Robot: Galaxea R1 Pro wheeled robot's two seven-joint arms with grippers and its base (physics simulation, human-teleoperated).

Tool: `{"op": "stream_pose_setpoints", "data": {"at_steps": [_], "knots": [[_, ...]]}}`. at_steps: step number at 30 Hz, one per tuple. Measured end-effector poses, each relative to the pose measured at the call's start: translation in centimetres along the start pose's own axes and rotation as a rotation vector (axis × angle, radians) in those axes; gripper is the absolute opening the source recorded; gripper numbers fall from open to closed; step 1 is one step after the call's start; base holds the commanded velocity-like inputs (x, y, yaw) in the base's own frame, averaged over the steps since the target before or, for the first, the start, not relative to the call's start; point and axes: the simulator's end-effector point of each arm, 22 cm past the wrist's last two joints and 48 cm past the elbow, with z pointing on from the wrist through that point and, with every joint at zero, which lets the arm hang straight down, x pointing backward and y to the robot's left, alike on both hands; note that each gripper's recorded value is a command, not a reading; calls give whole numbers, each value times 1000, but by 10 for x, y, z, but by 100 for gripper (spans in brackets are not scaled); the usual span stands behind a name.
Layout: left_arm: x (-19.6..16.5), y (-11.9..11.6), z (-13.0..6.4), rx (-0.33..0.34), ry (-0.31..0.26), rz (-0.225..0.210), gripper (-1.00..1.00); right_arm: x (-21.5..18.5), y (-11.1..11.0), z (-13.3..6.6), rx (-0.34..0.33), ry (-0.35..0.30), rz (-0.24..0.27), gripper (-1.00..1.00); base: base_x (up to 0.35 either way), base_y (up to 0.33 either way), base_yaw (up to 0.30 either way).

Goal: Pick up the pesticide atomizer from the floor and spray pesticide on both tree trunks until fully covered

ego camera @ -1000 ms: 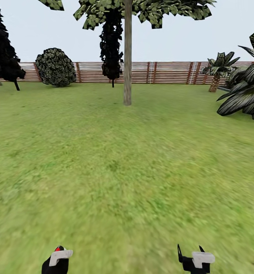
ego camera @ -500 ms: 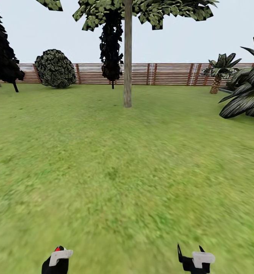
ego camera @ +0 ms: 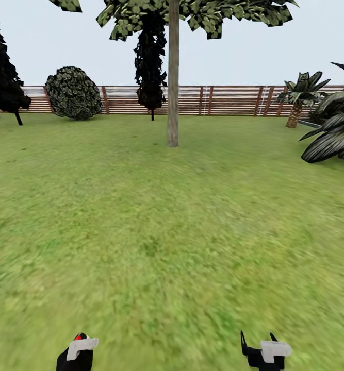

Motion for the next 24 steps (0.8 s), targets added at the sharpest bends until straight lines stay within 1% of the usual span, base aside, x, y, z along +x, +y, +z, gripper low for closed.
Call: {"op": "stream_pose_setpoints", "data": {"at_steps": [24], "knots": [[0,0,0,0,1,1,-100,0,1,0,-1,0,1,100,339,0,0]]}}
